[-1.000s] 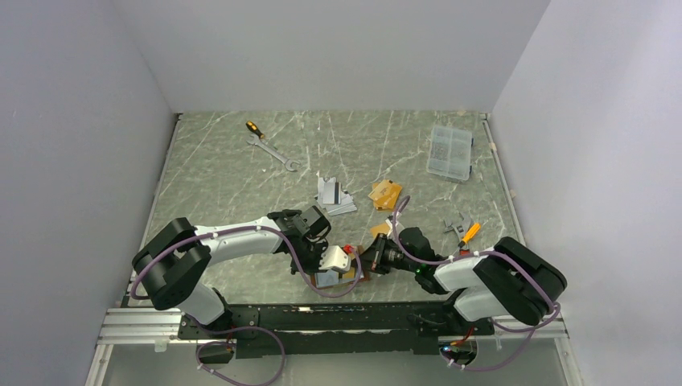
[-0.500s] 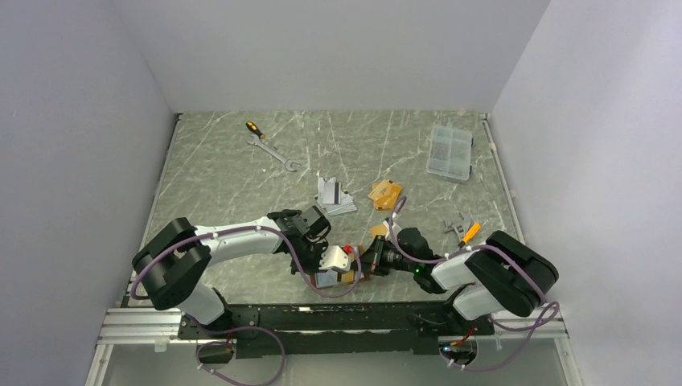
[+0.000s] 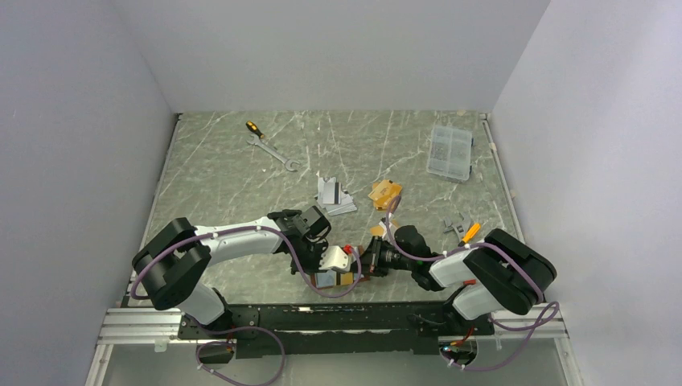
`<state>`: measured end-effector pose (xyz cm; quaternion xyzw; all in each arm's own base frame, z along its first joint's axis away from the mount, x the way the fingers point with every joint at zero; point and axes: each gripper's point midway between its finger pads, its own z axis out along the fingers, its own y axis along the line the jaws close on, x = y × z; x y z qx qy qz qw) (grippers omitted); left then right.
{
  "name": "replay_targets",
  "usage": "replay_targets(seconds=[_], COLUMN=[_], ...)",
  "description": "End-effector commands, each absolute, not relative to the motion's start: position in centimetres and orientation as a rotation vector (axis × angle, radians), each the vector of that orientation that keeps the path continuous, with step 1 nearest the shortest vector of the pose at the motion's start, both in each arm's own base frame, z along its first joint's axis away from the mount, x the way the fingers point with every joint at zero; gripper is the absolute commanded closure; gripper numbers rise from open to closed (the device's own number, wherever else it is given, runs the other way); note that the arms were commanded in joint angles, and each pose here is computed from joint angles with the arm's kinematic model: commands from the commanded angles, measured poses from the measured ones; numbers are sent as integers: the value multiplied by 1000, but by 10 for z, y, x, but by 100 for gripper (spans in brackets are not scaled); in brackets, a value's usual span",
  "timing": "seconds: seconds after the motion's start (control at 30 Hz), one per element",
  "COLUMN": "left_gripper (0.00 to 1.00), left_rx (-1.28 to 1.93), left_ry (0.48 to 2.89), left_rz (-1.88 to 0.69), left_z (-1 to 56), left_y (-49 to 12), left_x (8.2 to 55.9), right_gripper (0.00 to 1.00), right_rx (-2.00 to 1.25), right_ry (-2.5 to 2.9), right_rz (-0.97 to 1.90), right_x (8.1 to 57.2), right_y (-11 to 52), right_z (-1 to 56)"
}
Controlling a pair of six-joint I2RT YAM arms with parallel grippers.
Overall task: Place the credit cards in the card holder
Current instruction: Insert the credit card into the card holder.
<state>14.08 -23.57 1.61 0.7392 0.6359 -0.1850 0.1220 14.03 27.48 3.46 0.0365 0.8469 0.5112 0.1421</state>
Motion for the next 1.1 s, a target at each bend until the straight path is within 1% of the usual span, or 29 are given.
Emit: replay_targets(seconds=[0.0, 0.4, 0.67, 0.83, 1.07], left_gripper=[100, 100, 100, 100, 100], left_rx=[2219, 2219, 2225, 2232, 2222], left_ry=[1897, 1894, 1891, 1894, 1906], left_rz=[-504, -506, -501, -492, -460], left_z=[-2, -1, -2, -4, -7], left_y=[-220, -221, -220, -216, -214], left_x=[132, 132, 132, 131, 135], right_gripper=[100, 100, 100, 100, 100], right_rx=[44, -9, -10, -30, -142], right_ry=[2474, 2513, 2520, 2521, 2558], right_rz=[1465, 1479, 1438, 1388, 1448], right_x=[135, 136, 144, 150, 138], right_y=[275, 285, 286, 269, 262], right_z=[32, 29, 26, 31, 37])
